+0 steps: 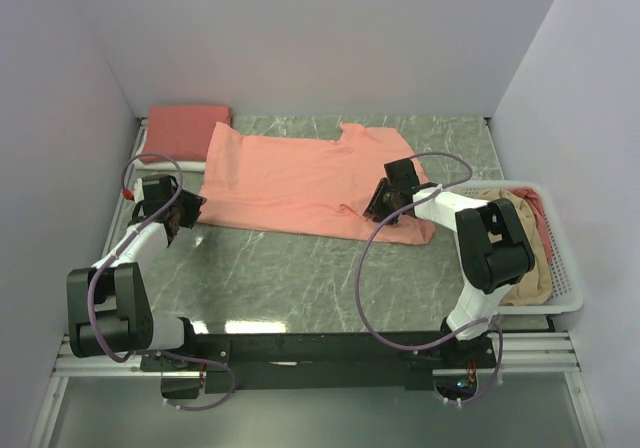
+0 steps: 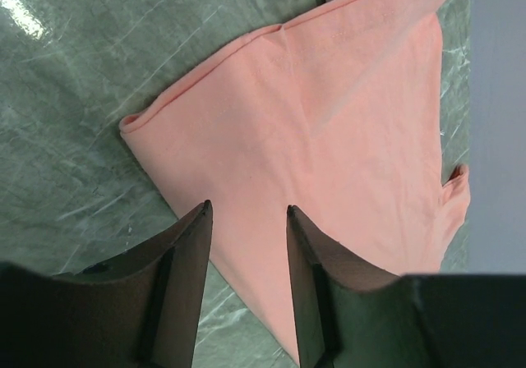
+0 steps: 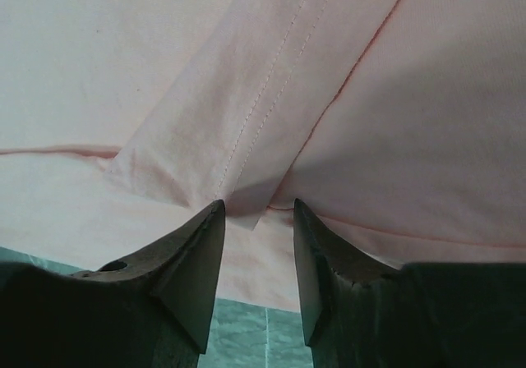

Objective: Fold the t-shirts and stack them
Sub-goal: Fold the tshirt

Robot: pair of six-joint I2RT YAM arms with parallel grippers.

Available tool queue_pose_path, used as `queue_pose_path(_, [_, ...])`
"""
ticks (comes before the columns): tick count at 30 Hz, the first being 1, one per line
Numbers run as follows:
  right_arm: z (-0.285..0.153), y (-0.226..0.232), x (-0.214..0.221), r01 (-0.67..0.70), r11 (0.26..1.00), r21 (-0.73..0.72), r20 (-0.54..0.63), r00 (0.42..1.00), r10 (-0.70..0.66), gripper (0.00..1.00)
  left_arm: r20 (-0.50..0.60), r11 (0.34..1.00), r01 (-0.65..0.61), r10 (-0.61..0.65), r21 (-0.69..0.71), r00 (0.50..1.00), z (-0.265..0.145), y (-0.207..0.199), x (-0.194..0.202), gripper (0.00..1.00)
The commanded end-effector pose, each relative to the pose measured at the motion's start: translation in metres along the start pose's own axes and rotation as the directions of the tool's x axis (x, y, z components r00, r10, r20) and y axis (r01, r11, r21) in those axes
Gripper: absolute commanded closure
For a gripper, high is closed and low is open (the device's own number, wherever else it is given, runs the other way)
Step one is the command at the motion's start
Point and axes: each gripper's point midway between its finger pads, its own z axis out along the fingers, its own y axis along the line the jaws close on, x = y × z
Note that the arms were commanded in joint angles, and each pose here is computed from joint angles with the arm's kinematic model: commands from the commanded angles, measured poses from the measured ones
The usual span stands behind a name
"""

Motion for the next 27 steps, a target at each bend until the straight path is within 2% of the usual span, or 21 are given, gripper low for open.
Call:
queue_pose_path(1, [0.003, 0.015, -0.011, -0.012, 0.999, -0.030, 0.039, 0.999, 0.013, 0.58, 0.018, 0.999, -0.010, 0.009, 0.049, 1.000, -0.001, -0.012, -0.004, 0.54])
queue_pose_path(4, [0.004, 0.016, -0.013, -0.017, 1.000, -0.025, 0.041, 0.999, 0.018, 0.64, 0.014, 0.999, -0.010, 0.009, 0.049, 1.000, -0.001, -0.012, -0.003, 0.54])
queue_pose_path(8, [0.005, 0.020, -0.017, -0.014, 1.000, -0.021, 0.039, 0.999, 0.015, 0.81, 0.013, 0.999, -0.012, 0.011, 0.050, 1.000, -0.001, -0.012, -0.003, 0.54])
queue_pose_path(10, [0.004, 0.025, -0.022, -0.009, 1.000, -0.023, 0.045, 0.999, 0.010, 0.84, 0.010, 0.999, -0.014, 0.014, 0.050, 1.000, 0.000, -0.012, -0.002, 0.55])
queue_pose_path(12, [0.002, 0.028, -0.022, -0.001, 1.000, -0.026, 0.040, 0.999, 0.002, 0.82, 0.007, 0.999, -0.017, 0.017, 0.051, 1.000, 0.000, -0.013, -0.002, 0.54])
queue_pose_path(13, [0.000, 0.029, -0.022, 0.003, 1.000, -0.026, 0.044, 0.999, -0.002, 0.76, 0.009, 0.998, -0.018, 0.018, 0.055, 1.000, -0.001, -0.014, -0.003, 0.54])
queue_pose_path(17, [-0.003, 0.029, -0.016, 0.011, 0.999, -0.032, 0.050, 0.999, -0.009, 0.68, 0.013, 0.999, -0.013, 0.013, 0.044, 1.000, 0.000, -0.011, -0.004, 0.54])
queue_pose_path(25, [0.007, 0.023, -0.002, 0.016, 1.000, -0.006, 0.021, 1.000, -0.016, 0.68, 0.006, 0.999, -0.014, 0.014, 0.043, 1.000, 0.001, -0.010, -0.002, 0.55])
queue_pose_path(27, [0.007, 0.020, -0.001, 0.014, 1.000, 0.002, 0.025, 1.000, -0.014, 0.73, 0.005, 0.999, -0.014, 0.014, 0.049, 1.000, 0.001, -0.012, -0.002, 0.55])
